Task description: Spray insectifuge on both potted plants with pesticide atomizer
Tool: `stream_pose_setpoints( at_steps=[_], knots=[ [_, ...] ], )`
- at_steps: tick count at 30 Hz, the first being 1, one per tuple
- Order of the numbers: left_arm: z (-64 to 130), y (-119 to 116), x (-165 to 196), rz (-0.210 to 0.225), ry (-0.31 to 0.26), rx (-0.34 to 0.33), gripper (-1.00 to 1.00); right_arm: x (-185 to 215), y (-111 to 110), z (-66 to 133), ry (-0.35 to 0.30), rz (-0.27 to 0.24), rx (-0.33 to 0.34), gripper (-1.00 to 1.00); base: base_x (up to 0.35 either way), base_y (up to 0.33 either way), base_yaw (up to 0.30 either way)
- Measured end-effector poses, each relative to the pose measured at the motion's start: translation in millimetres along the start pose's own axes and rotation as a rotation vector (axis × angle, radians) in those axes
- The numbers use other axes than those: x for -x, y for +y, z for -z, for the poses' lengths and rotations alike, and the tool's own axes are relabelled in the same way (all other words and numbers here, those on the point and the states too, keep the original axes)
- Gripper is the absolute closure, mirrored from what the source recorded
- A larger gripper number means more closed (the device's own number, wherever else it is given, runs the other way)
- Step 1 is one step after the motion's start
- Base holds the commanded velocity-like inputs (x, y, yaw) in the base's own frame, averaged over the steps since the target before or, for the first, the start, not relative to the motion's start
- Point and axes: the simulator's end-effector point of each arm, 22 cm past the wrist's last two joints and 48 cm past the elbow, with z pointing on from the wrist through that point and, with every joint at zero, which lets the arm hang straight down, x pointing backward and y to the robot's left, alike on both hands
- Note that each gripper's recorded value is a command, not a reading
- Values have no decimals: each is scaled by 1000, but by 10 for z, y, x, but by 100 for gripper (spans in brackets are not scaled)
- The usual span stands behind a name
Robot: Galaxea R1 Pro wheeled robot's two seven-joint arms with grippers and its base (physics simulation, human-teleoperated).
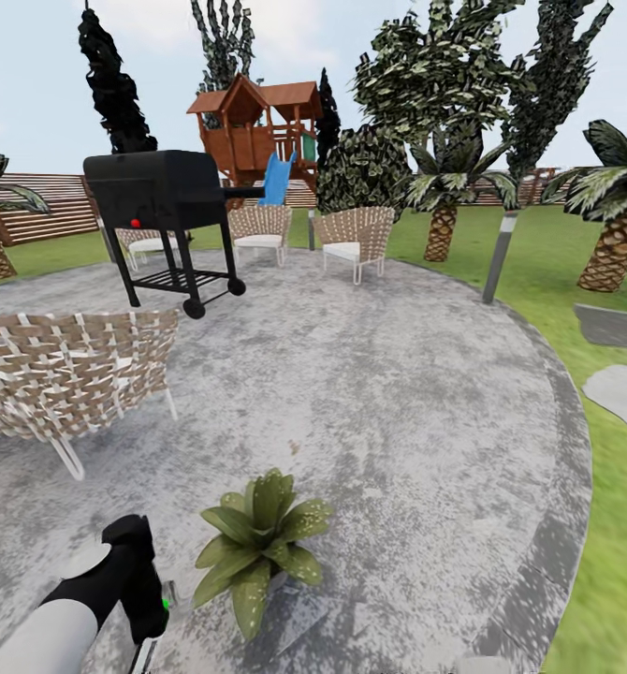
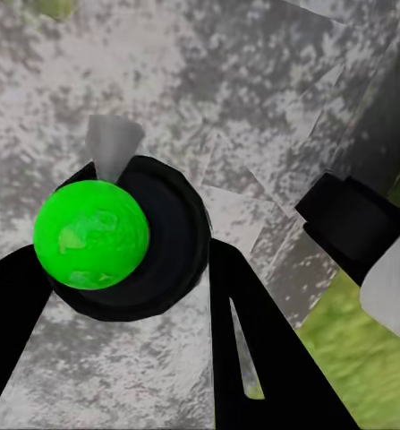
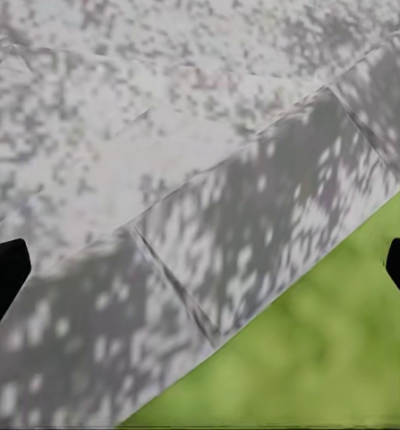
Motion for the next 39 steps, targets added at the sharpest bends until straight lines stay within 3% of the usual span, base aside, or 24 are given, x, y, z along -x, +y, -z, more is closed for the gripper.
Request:
stream_pose_setpoints(
  at_steps=[3, 12, 18, 20, 21, 26, 39],
  knots=[
    [2, -18, 43, 2, -18, -7, 100, 1, 0, 0, 0, -1, 0, -100, 0, 0, -283],
    [6, 94, -188, 26, 9, 2, 100, 3, -12, -2, -2, 1, -1, -100, 0, 0, -120],
    [-147, 88, -511, 47, 52, 11, 100, 0, -21, -4, -2, 3, -2, -100, 0, 0, 0],
    [-159, 86, -444, 51, 29, 16, 100, 8, -8, -2, -3, 1, -1, -100, 0, 0, 0],
    [-162, 98, -325, 61, -14, 26, 100, 16, 1, -1, -5, -1, 0, -100, 0, 0, 0],
    [-133, 99, -202, 73, -63, 24, 100, 13, 3, -3, -3, -1, 1, -100, -172, 58, -4],
    [-123, 98, -189, 82, -68, 22, 100, 4, 1, -1, -1, -3, 0, -100, -189, 257, -233]
  ],
)
